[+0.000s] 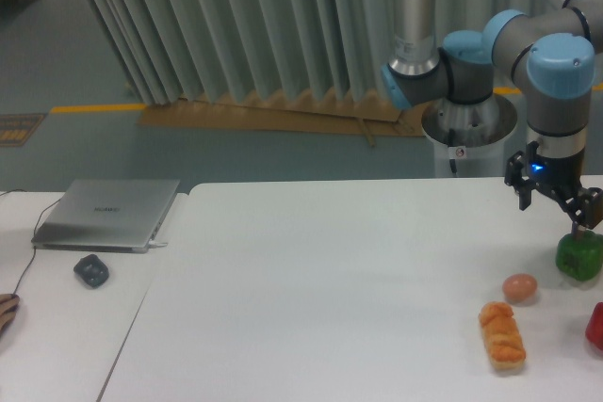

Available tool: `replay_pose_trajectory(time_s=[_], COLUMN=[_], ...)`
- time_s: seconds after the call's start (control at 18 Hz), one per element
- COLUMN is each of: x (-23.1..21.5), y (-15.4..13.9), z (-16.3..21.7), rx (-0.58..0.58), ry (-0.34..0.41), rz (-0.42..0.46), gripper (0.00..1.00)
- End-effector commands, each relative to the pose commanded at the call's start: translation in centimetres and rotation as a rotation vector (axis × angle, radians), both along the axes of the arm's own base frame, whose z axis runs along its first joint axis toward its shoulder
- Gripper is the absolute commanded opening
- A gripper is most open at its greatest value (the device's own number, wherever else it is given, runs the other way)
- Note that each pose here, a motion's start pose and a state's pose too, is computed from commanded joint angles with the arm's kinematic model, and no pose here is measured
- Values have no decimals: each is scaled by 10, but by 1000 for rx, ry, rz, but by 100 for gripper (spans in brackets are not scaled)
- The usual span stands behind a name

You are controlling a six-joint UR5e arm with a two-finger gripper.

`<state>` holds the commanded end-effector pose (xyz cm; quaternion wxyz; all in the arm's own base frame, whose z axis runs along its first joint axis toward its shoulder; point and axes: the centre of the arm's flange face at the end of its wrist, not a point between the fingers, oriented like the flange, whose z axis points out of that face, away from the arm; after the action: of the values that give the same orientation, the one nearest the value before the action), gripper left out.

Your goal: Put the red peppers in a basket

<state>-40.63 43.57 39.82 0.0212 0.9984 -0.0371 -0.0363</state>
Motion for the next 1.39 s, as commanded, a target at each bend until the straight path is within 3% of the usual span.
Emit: replay_pose_trajectory(time_s=[0.22, 0.44, 0.5, 1.39], x=[-39, -62, -65, -90], y=[5, 41, 44, 39], z=[11, -44, -50, -87], rx=[25, 14, 35, 2], ry=[150, 140, 162, 129], rz=[137, 284, 286, 293], gripper=[100, 100, 100, 100])
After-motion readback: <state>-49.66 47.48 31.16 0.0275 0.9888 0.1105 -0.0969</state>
